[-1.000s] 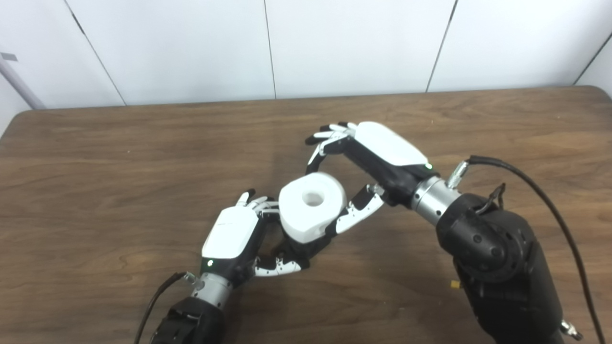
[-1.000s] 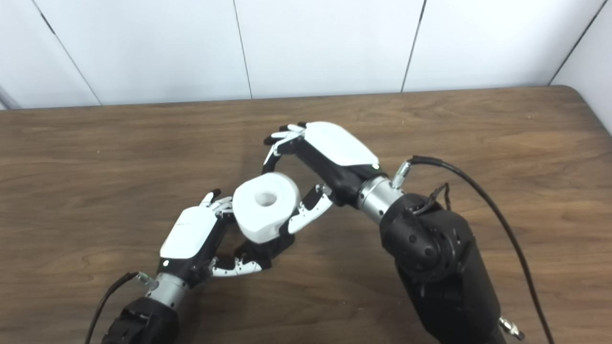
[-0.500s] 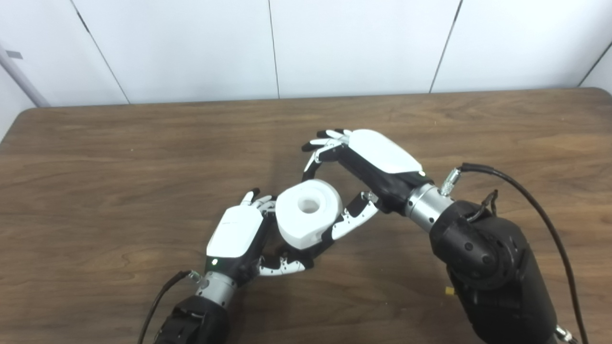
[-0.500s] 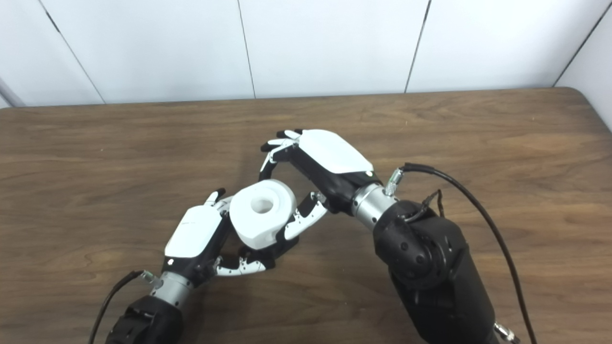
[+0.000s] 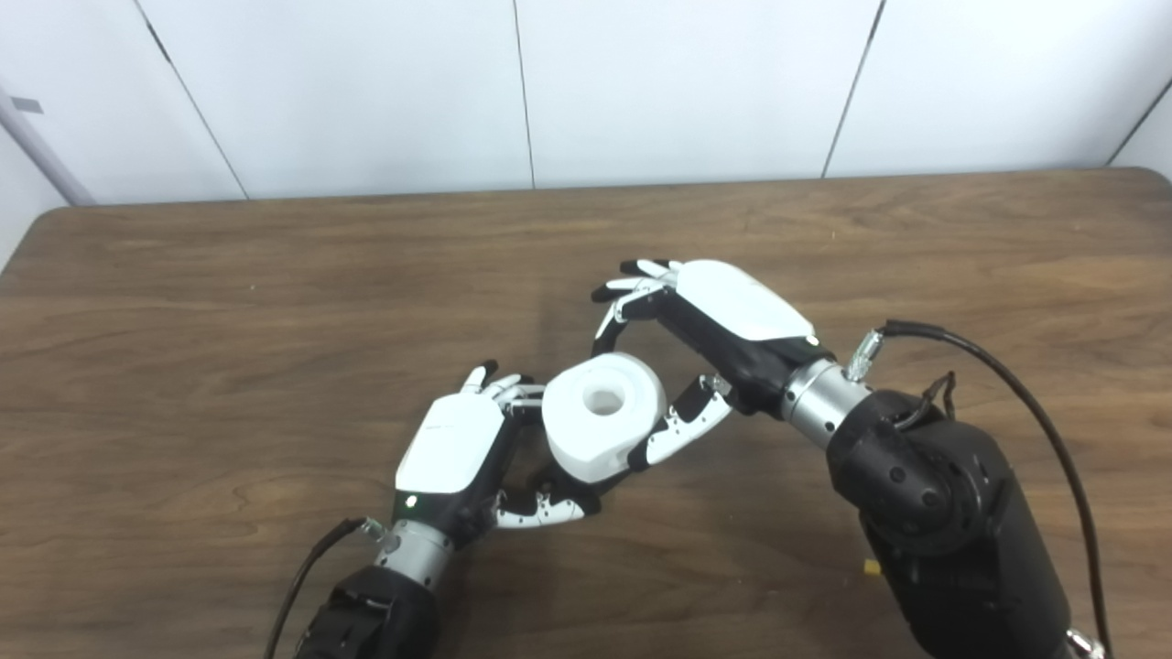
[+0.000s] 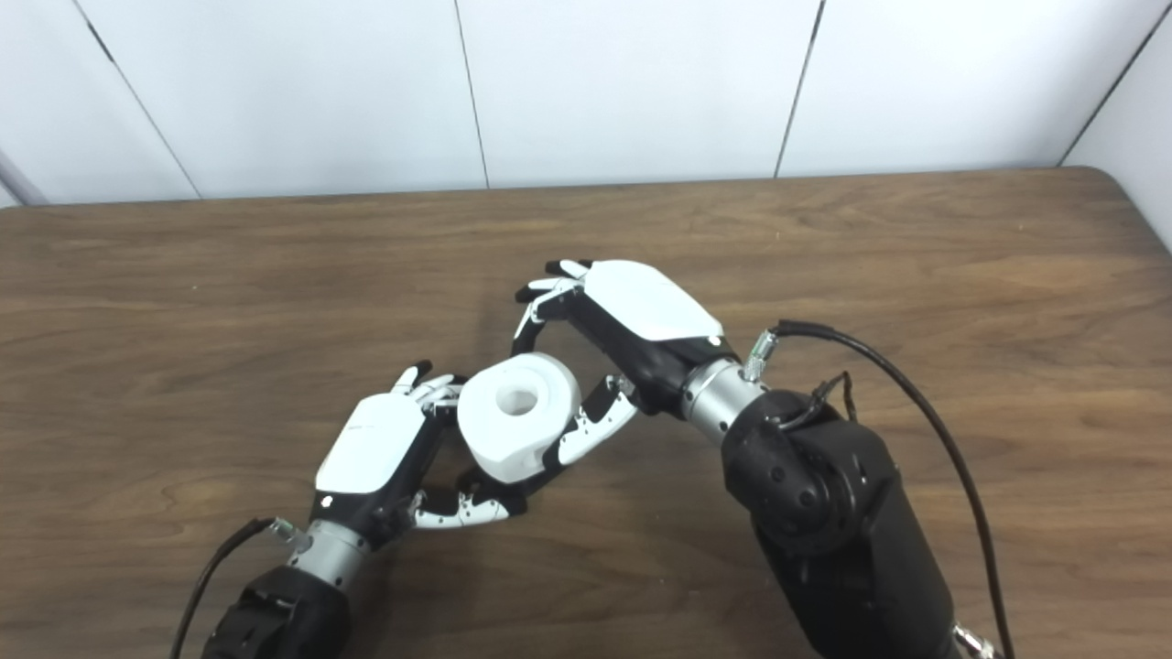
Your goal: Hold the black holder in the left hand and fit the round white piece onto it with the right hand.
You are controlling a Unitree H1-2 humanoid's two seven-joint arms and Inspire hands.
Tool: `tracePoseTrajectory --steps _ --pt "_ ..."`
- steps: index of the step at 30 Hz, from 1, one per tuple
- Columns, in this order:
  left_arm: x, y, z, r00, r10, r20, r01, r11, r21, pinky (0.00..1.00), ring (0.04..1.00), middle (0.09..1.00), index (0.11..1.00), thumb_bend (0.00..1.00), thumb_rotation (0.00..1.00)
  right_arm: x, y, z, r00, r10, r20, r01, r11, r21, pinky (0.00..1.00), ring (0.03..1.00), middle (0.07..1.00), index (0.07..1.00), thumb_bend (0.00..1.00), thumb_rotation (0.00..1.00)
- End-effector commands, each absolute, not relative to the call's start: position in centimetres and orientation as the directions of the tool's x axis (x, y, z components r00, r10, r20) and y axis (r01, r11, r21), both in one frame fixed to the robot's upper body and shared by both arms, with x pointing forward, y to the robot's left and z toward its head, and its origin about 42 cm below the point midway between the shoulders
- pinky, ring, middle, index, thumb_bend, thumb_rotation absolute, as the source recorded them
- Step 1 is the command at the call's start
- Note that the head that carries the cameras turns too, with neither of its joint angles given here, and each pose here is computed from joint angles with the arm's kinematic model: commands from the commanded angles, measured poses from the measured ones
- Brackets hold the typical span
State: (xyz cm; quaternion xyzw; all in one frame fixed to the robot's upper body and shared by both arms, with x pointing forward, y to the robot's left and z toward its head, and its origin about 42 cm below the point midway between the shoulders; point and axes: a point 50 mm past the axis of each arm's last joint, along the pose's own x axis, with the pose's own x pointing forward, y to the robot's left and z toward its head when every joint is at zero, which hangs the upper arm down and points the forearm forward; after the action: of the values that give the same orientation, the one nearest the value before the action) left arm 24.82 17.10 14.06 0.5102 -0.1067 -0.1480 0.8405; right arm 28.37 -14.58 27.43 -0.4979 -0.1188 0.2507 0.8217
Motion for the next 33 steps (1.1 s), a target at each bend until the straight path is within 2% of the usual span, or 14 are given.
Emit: tracePoseTrajectory --steps 1,16,33 --pt "25.2 17.0 14.5 0.928 -0.369 0.054 0.116 0.425 0.898 1.00 0.874 0.789 0.486 0.52 0.05 28.4 -14.5 28.8 0.843 0.537 0.021 -0.230 0.396 -0.889 1.00 0.962 0.861 0.482 0.52 0.14" --pt "25.3 16.6 14.4 0.928 -0.368 0.054 0.117 0.426 0.897 1.00 0.873 0.788 0.486 0.52 0.05 28.2 -13.7 29.1 0.833 0.551 0.038 -0.239 0.421 -0.875 1.00 0.968 0.860 0.482 0.53 0.14" --pt "25.5 16.5 14.6 0.929 -0.367 0.055 0.114 0.425 0.898 1.00 0.878 0.793 0.486 0.52 0.05 28.6 -14.6 28.0 0.840 0.543 -0.005 -0.252 0.383 -0.889 1.00 0.961 0.860 0.482 0.53 0.14"
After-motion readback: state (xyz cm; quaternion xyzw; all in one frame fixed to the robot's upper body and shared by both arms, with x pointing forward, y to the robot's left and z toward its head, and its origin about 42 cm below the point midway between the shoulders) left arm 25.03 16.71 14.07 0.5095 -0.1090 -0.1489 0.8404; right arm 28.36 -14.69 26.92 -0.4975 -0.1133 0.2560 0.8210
